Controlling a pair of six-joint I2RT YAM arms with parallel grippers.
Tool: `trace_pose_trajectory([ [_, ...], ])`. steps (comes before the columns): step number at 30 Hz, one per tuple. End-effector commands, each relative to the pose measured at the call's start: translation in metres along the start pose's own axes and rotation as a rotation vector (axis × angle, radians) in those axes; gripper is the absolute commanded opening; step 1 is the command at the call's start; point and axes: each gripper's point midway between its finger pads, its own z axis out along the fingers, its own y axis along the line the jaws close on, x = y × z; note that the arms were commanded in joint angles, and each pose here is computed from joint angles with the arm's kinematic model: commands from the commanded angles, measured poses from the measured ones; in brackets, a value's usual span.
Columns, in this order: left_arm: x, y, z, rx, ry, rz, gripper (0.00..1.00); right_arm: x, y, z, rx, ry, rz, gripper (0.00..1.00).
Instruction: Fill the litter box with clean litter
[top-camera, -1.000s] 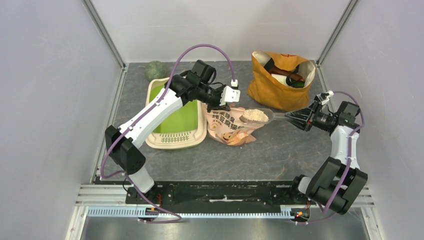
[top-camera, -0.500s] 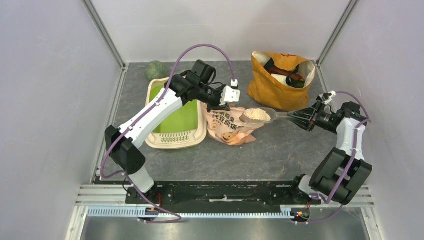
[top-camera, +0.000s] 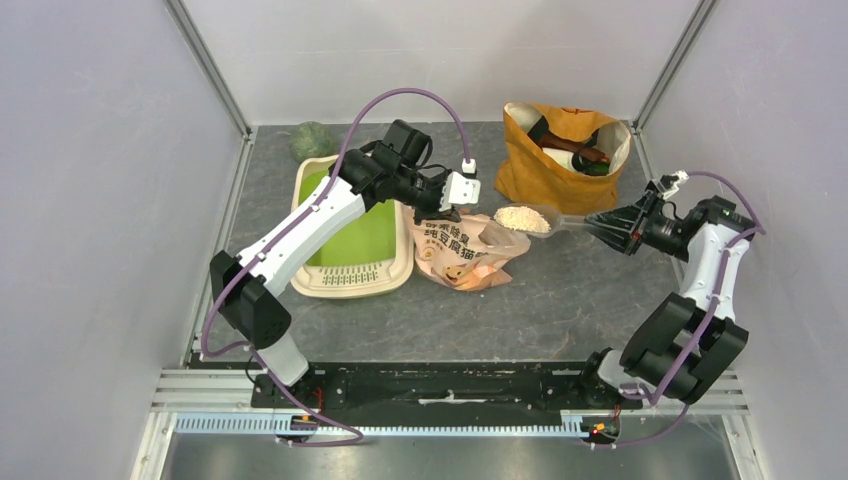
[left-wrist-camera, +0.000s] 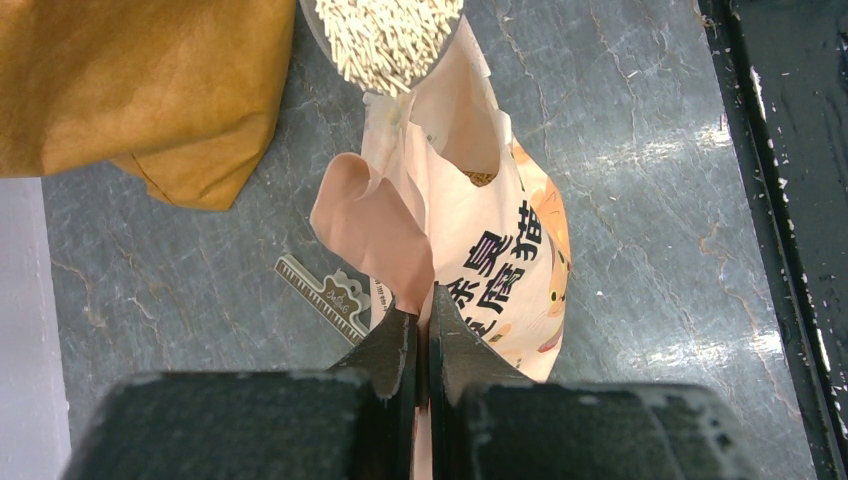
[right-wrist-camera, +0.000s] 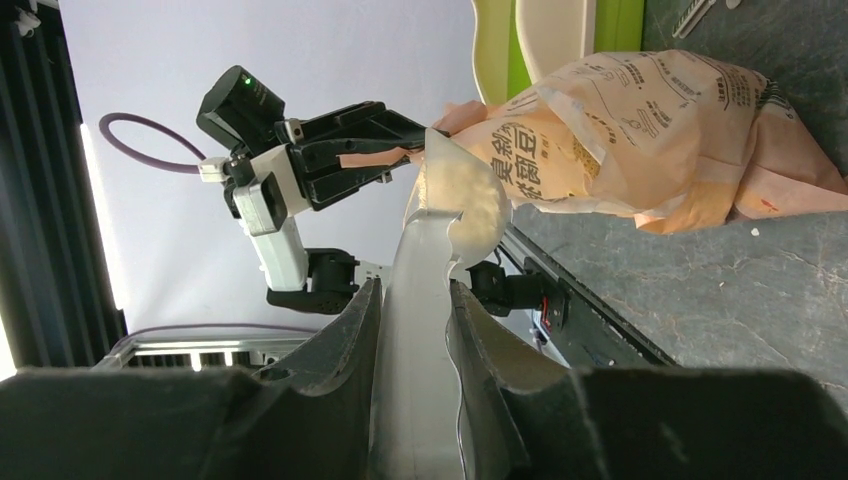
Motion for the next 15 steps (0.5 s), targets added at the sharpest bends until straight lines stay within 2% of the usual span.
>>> trace_pose_trajectory([
  [1, -0.005, -0.001, -0.007, -0.015, -0.007, -0.024, 0.02, -0.002, 0.036, -0.003, -0.102, -0.017, -0.016, 0.0],
  [9, -0.009, 0.0, -0.01, -0.023, -0.016, -0.012, 0.03, -0.008, 0.043, -0.003, -0.101, -0.019, 0.02, 0.0],
  [11, -0.009, -0.001, -0.011, -0.025, -0.017, -0.011, 0.08, -0.008, 0.044, -0.002, -0.102, -0.017, 0.028, 0.0],
  [13, -0.01, -0.001, -0.012, -0.026, -0.016, -0.012, 0.22, -0.007, 0.045, -0.003, -0.102, -0.017, 0.032, 0.0],
  [15, -0.01, -0.002, -0.013, -0.028, -0.017, -0.012, 0.3, -0.007, 0.046, -0.002, -0.102, -0.015, 0.038, 0.0],
])
